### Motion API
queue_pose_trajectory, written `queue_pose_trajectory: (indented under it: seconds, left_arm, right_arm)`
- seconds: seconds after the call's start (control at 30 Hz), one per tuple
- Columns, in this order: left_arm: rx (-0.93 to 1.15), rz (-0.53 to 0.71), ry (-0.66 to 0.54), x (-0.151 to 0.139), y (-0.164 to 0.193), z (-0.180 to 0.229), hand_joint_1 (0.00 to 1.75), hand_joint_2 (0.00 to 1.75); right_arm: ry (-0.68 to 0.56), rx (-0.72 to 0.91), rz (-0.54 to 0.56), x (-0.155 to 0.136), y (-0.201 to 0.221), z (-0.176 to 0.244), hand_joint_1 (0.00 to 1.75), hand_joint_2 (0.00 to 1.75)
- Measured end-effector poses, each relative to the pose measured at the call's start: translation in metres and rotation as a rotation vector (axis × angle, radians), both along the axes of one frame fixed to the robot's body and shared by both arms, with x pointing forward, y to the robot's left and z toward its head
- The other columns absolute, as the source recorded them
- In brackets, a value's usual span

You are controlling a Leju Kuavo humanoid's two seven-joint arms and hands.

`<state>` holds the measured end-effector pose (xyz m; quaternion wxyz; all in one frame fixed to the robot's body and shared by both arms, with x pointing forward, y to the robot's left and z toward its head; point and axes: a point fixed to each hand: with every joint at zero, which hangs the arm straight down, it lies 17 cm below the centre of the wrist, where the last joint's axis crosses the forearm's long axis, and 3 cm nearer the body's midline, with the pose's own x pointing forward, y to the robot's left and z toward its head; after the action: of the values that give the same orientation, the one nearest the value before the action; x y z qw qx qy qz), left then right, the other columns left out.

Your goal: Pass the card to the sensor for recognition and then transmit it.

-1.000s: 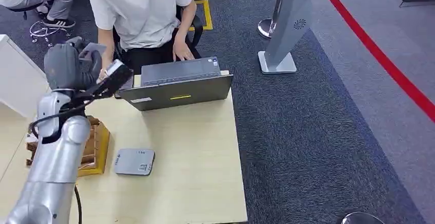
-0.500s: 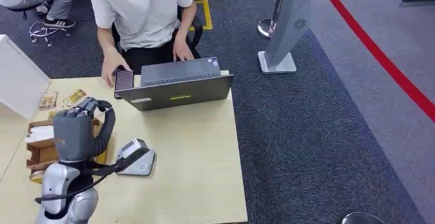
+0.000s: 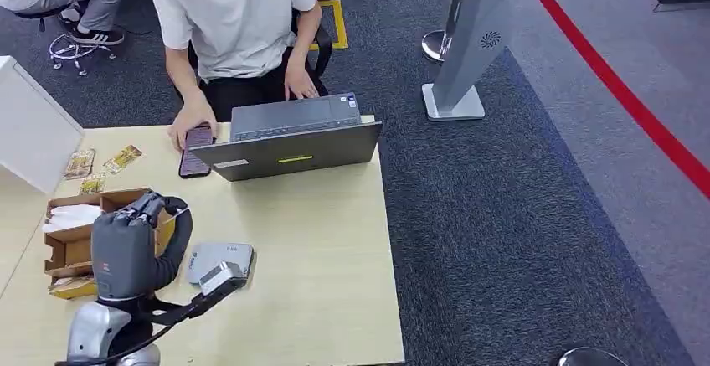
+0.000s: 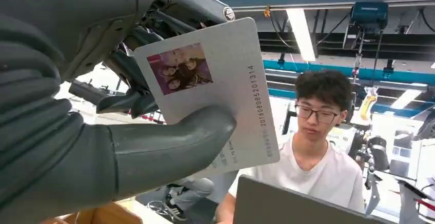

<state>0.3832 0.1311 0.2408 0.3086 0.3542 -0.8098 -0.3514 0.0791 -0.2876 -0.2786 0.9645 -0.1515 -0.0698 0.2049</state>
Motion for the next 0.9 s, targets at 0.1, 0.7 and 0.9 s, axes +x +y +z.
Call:
queue_pose_trajectory:
  seconds: [0.1,0.7,0.9]
  left_arm:
    - [0.0,0.0,-0.001,0.0,0.0,0.0,1.75,1.75]
    - [0.133,0.089,0.361,0.054,0.006,-0.101,1.75,1.75]
    - [0.178,0.114,0.456,0.063,-0.003,-0.135,1.75,1.75]
  right_arm:
    - [0.0,0.0,-0.002,0.0,0.0,0.0,0.0,1.75]
    - [0.002,0.019,0.054,0.001,0.003,-0.001,0.0,1.75]
    - [0.003,0.019,0.062,0.001,0.004,-0.001,0.0,1.75]
